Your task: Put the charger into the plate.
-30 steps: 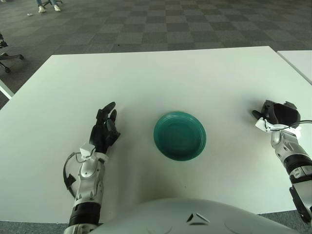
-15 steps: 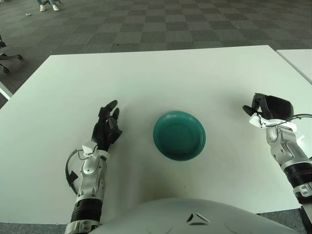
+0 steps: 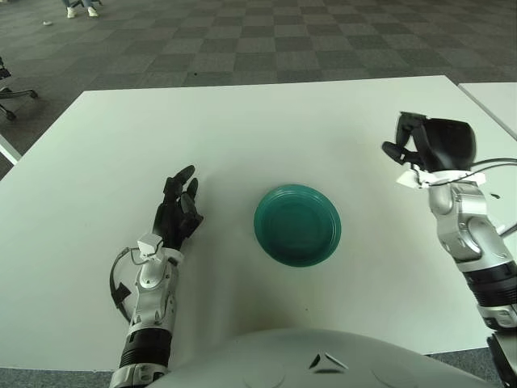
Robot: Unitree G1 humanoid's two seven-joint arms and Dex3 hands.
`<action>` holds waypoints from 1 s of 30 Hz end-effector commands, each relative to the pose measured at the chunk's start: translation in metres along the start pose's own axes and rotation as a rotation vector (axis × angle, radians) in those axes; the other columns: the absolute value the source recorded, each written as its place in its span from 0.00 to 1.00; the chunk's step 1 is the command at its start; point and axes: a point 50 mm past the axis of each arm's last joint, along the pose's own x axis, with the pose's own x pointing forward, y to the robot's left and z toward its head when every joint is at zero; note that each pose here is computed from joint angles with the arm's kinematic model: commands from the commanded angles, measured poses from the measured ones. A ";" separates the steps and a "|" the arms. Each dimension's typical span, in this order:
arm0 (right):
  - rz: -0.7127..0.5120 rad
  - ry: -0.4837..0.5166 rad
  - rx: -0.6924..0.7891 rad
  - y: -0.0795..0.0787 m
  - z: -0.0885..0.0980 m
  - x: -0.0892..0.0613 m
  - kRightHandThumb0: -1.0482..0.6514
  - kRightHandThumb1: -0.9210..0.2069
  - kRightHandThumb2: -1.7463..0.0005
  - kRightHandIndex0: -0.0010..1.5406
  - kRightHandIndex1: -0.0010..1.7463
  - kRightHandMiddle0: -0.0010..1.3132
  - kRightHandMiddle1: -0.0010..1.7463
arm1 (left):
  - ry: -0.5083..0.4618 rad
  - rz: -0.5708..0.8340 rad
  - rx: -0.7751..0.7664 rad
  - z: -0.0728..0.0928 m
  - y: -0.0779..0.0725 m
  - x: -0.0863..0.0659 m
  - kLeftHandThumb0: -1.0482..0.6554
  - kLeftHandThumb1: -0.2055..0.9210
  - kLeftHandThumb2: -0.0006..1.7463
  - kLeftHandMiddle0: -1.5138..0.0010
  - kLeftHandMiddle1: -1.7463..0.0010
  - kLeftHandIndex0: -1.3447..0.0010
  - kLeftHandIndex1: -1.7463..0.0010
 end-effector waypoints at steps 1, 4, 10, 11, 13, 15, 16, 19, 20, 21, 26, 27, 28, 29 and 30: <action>0.041 -0.039 0.020 0.000 0.013 0.005 0.33 0.54 0.24 0.80 1.00 0.48 1.00 | 0.081 0.008 -0.003 -0.012 0.000 -0.008 0.10 1.00 0.59 0.82 1.00 1.00 0.60; 0.080 -0.074 0.038 -0.001 0.022 0.005 0.34 0.50 0.27 0.80 1.00 0.45 1.00 | 0.082 0.008 -0.003 -0.012 -0.001 -0.008 0.10 1.00 0.59 0.82 1.00 1.00 0.60; 0.121 -0.173 0.064 -0.005 0.045 0.000 0.35 0.46 0.31 0.79 1.00 0.42 1.00 | 0.085 0.009 -0.003 -0.013 0.000 -0.007 0.10 1.00 0.59 0.82 1.00 1.00 0.60; 0.124 -0.189 0.069 -0.006 0.048 -0.001 0.35 0.48 0.29 0.79 1.00 0.43 1.00 | 0.085 0.009 -0.004 -0.014 0.000 -0.007 0.10 1.00 0.59 0.82 1.00 1.00 0.60; 0.136 -0.217 0.077 -0.009 0.055 -0.003 0.34 0.50 0.28 0.79 1.00 0.44 1.00 | 0.086 0.009 -0.004 -0.014 0.000 -0.006 0.10 1.00 0.59 0.82 1.00 1.00 0.60; 0.158 -0.243 0.081 -0.011 0.060 -0.004 0.34 0.52 0.26 0.79 1.00 0.46 1.00 | 0.086 0.009 -0.004 -0.014 0.000 -0.006 0.10 1.00 0.59 0.82 1.00 1.00 0.60; 0.168 -0.252 0.081 -0.011 0.061 -0.004 0.34 0.53 0.25 0.79 1.00 0.46 1.00 | 0.086 0.009 -0.003 -0.014 0.000 -0.007 0.10 1.00 0.59 0.82 1.00 1.00 0.60; 0.189 -0.273 0.076 -0.010 0.063 -0.004 0.33 0.54 0.24 0.79 1.00 0.47 1.00 | 0.087 0.009 -0.003 -0.015 0.000 -0.007 0.10 1.00 0.59 0.82 1.00 1.00 0.60; 0.193 -0.280 0.073 -0.009 0.064 -0.005 0.33 0.54 0.25 0.78 1.00 0.47 1.00 | 0.087 0.009 -0.004 -0.015 0.000 -0.008 0.10 1.00 0.59 0.82 1.00 1.00 0.60; 0.195 -0.287 0.070 -0.008 0.065 -0.005 0.34 0.53 0.25 0.77 1.00 0.47 1.00 | 0.087 0.009 -0.004 -0.015 0.000 -0.009 0.10 1.00 0.59 0.82 1.00 1.00 0.60; 0.199 -0.318 0.051 -0.001 0.068 -0.007 0.34 0.50 0.27 0.74 1.00 0.45 1.00 | 0.087 0.009 -0.004 -0.016 -0.001 -0.012 0.10 1.00 0.59 0.82 1.00 1.00 0.60; 0.202 -0.324 0.046 0.000 0.069 -0.007 0.34 0.50 0.28 0.74 1.00 0.44 1.00 | 0.087 0.009 -0.004 -0.016 -0.001 -0.012 0.10 1.00 0.59 0.82 1.00 1.00 0.60; 0.204 -0.329 0.043 0.001 0.070 -0.007 0.35 0.49 0.29 0.73 1.00 0.43 1.00 | 0.086 0.009 -0.004 -0.016 -0.001 -0.012 0.10 1.00 0.59 0.82 1.00 1.00 0.60; 0.211 -0.340 0.038 0.002 0.071 -0.008 0.35 0.48 0.29 0.73 1.00 0.43 1.00 | 0.086 0.009 -0.004 -0.016 -0.002 -0.013 0.10 1.00 0.59 0.82 1.00 1.00 0.60; 0.220 -0.350 0.035 0.004 0.072 -0.009 0.35 0.48 0.29 0.73 1.00 0.43 1.00 | 0.085 0.009 -0.004 -0.016 -0.002 -0.013 0.10 1.00 0.59 0.82 1.00 1.00 0.60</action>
